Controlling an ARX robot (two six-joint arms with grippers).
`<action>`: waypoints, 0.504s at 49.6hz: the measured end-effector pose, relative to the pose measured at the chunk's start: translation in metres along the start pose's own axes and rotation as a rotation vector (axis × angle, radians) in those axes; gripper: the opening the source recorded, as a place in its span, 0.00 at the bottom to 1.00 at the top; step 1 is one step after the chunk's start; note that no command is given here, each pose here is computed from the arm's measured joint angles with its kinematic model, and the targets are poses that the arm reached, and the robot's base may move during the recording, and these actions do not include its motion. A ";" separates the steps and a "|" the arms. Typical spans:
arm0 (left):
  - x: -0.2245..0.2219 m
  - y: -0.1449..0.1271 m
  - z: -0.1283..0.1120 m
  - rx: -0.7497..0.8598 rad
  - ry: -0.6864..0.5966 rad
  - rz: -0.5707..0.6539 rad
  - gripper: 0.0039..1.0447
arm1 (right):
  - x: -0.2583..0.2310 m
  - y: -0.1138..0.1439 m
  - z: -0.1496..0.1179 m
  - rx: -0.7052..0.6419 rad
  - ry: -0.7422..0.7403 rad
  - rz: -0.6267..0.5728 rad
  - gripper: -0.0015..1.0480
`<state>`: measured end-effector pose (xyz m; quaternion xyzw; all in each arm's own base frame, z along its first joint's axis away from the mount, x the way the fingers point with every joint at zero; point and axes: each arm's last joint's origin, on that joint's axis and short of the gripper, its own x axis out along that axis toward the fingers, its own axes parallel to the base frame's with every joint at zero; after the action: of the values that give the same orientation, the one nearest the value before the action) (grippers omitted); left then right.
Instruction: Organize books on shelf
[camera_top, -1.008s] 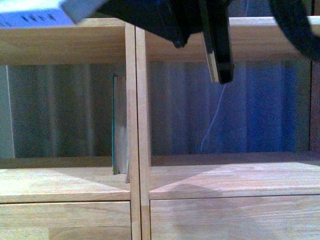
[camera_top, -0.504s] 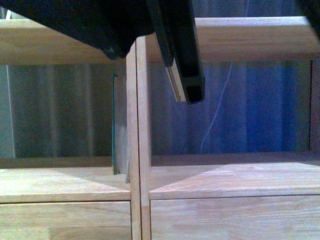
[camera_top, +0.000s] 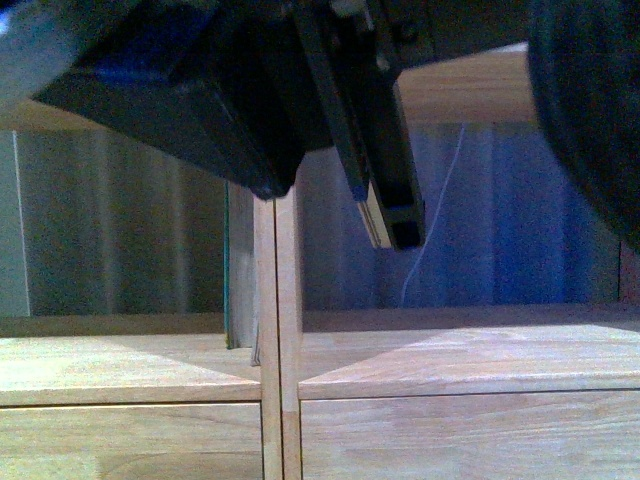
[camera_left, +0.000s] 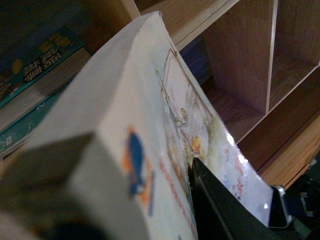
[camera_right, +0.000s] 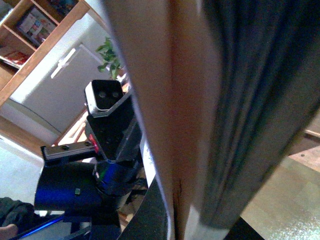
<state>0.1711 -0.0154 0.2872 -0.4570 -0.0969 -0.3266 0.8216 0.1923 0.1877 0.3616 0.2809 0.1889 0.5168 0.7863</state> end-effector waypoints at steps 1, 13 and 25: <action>0.000 0.000 0.000 -0.002 0.000 0.000 0.14 | 0.000 -0.001 0.000 0.001 0.000 -0.001 0.07; 0.000 -0.001 0.000 -0.045 0.000 0.001 0.06 | 0.000 -0.006 0.001 0.018 -0.007 -0.018 0.07; 0.002 0.001 0.008 0.006 -0.002 0.066 0.06 | -0.005 -0.018 0.014 0.006 -0.128 -0.094 0.30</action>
<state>0.1740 -0.0097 0.2920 -0.4578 -0.0838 -0.2986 0.8332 0.2116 0.1746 0.3607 0.3067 0.1529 0.4598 0.8192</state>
